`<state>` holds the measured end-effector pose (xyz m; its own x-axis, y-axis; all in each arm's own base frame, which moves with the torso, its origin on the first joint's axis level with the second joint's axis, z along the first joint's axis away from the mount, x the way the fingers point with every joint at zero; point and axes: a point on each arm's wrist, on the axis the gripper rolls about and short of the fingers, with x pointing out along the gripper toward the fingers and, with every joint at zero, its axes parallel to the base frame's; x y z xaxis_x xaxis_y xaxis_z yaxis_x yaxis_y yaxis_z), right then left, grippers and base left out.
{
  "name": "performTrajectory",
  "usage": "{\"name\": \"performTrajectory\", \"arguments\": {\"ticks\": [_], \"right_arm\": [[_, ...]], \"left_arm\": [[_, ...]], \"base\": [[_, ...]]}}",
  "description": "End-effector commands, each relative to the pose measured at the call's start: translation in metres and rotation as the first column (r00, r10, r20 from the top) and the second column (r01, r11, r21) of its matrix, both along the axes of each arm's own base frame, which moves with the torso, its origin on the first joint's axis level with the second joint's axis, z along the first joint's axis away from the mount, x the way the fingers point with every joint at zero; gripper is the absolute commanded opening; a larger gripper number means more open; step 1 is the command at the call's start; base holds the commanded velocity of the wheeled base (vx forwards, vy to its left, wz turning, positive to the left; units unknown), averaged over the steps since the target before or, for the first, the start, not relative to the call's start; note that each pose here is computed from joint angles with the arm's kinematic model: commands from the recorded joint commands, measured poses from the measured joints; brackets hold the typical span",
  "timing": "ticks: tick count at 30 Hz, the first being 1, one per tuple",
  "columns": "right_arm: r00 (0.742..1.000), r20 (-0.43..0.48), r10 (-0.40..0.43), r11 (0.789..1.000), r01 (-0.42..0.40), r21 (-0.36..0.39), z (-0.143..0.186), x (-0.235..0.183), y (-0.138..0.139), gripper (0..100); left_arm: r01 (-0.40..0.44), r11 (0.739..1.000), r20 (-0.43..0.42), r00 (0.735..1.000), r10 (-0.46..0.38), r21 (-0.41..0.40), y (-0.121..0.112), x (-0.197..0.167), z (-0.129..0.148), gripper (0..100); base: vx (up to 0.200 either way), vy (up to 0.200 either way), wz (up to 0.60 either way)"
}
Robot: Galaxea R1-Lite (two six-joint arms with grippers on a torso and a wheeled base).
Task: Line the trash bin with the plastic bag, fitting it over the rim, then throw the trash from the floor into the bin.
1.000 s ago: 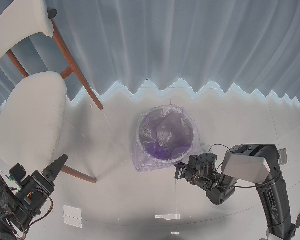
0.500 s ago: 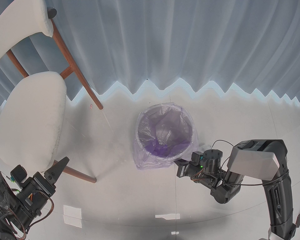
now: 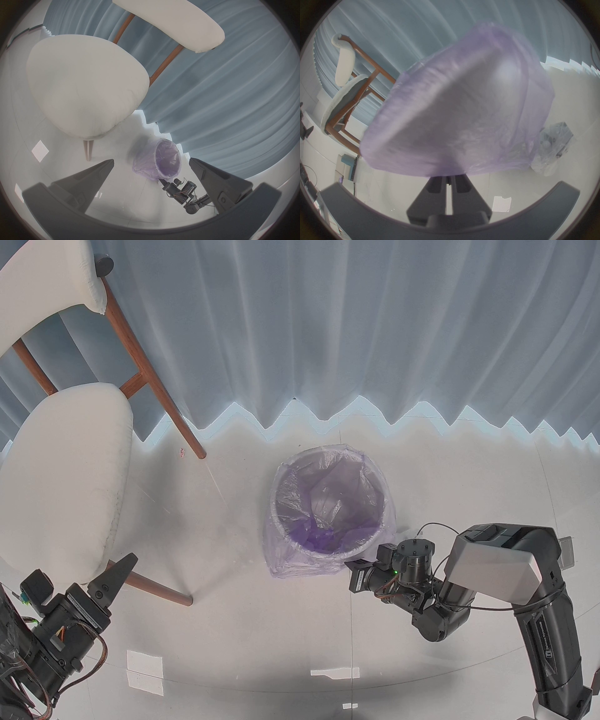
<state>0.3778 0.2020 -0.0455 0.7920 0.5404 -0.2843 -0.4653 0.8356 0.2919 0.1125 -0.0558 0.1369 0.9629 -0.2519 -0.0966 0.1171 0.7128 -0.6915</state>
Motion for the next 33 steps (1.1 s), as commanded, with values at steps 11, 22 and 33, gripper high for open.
{"name": "performTrajectory", "arguments": {"ticks": [11, 22, 33], "right_arm": [[0.999, -0.039, -0.036, 0.999, 0.035, -0.016, -0.017, 0.043, 0.007, 0], [0.986, -0.147, -0.083, 0.997, 0.081, -0.019, -0.025, 0.049, 0.004, 0], [0.856, -0.436, -0.278, 0.946, 0.323, 0.031, -0.015, 0.061, 0.002, 0]], "left_arm": [[-0.017, 1.0, -0.02, 1.0, 0.018, 0.015, 0.001, -0.002, -0.005, 100], [-0.023, 1.0, -0.019, 1.0, 0.024, 0.014, 0.002, -0.002, -0.005, 100], [-0.046, 0.999, -0.018, 0.999, 0.047, 0.016, 0.003, -0.001, -0.005, 100]], "base": [[0.0, 0.0, 0.0], [0.0, 0.0, 0.0], [0.0, 0.0, 0.0]]}}
